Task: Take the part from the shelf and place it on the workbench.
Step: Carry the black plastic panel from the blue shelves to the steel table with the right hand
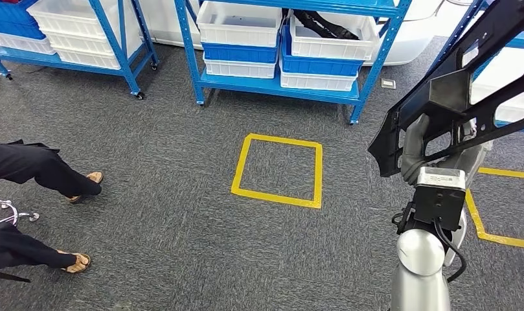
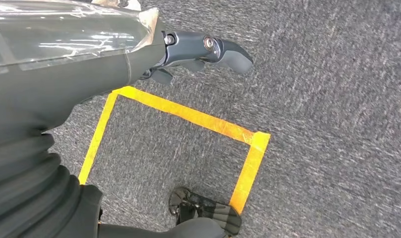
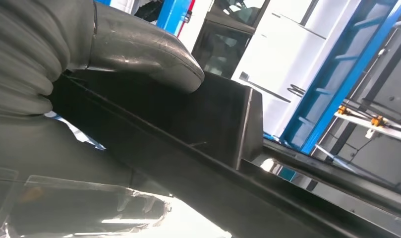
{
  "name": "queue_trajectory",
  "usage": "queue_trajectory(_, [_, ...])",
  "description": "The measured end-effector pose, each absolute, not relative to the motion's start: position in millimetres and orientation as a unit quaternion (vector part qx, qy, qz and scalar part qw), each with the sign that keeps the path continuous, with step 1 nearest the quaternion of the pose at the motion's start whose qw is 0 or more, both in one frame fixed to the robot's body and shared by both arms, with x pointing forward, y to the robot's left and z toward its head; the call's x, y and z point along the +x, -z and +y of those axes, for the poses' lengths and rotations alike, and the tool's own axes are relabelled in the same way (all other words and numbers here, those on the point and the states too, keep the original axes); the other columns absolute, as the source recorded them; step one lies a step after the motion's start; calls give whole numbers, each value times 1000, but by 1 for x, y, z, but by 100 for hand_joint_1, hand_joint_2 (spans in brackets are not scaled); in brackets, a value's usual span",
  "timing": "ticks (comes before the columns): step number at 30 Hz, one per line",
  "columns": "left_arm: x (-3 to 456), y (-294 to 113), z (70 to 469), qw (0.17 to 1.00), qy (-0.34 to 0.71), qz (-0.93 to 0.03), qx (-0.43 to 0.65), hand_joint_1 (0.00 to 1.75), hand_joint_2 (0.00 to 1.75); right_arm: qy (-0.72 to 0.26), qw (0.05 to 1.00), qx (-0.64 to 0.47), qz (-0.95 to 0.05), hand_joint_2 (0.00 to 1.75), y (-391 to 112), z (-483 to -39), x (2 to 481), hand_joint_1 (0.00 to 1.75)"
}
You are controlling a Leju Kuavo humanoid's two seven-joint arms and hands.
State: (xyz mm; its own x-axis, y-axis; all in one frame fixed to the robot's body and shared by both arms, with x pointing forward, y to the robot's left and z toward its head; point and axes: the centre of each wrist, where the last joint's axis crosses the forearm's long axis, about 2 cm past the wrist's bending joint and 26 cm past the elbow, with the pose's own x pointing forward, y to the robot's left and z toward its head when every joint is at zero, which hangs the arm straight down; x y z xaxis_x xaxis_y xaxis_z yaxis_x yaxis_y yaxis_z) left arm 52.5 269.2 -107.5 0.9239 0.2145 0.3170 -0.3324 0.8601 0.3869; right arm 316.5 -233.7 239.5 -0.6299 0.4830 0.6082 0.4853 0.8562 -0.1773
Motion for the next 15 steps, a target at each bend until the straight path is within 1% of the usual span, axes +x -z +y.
queue_trajectory(15, [50, 108, 266, 955, -147, -133, 222, 0, 175, -3, 343, -271, -899, 175, -238, -232, 319, 175])
